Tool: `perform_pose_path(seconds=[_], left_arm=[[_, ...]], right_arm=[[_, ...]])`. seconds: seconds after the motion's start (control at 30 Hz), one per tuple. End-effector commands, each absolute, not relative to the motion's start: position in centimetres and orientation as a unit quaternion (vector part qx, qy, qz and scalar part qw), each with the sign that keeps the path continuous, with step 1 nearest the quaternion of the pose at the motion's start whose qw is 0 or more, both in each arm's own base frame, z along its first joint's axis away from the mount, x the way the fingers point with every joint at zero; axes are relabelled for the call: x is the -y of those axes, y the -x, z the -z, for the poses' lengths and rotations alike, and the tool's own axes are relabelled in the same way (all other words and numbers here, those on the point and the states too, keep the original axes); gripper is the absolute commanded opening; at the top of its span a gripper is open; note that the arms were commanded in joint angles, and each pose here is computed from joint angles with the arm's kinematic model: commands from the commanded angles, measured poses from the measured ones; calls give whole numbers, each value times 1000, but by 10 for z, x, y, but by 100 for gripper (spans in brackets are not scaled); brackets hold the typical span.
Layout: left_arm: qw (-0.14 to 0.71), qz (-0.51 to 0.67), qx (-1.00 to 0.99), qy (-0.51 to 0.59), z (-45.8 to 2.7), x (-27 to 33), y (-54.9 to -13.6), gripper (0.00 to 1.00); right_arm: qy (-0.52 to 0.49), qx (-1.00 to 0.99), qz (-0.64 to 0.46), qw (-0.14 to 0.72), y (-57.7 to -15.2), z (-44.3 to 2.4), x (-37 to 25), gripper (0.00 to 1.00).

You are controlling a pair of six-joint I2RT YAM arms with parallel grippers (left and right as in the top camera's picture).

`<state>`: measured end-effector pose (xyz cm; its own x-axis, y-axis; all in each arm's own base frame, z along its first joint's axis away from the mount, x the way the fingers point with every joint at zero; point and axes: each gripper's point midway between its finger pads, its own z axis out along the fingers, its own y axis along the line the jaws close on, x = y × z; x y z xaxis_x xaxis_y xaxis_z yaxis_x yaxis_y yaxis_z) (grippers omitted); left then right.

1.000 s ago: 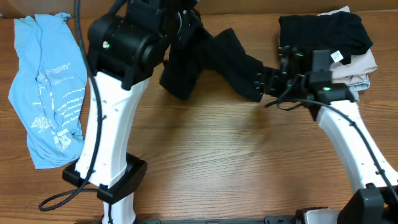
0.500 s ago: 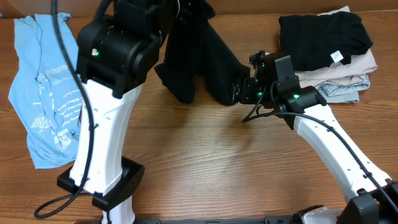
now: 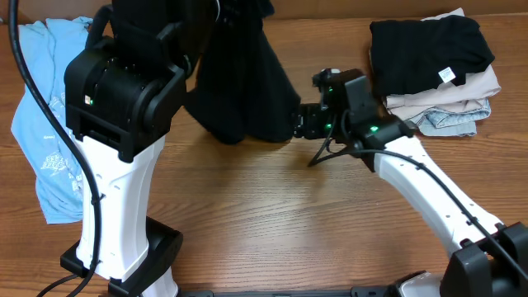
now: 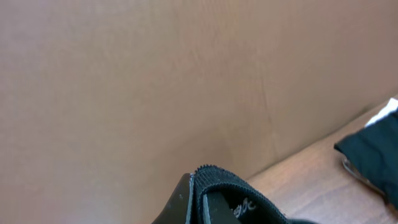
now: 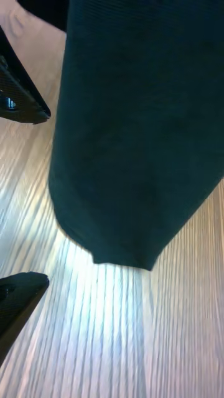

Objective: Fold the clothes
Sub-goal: 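Lift the black shirt high with the left gripper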

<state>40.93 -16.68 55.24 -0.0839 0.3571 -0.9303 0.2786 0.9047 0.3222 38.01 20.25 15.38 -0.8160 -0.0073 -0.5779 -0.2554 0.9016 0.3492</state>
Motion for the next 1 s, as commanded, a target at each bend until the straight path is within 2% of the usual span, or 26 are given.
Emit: perform_pose_path(seconds=[0.0,0.3,0.53,0.7,0.97], left_arm=[[677,-10,-706,-208,-582,166,-394,4],[678,21,-703,-215,-581,177,-395,4],[662,41,-711,-236,-569,188,-395,4],[679,51,-693,-236,-586,190,-382,4],[715,67,-657,-230,-623,175,-343,4]], right_arm=[[93,-917,-225,316,-380,-172,-225,80],[114,-882,-289,354,-370,-201,-285,80],[102,-862,-294,400,-383,-220,-290,80],[77,-859,-261,433,-397,-224,-278,80],[61,-863,-269,424,-404,-212,-283,79]])
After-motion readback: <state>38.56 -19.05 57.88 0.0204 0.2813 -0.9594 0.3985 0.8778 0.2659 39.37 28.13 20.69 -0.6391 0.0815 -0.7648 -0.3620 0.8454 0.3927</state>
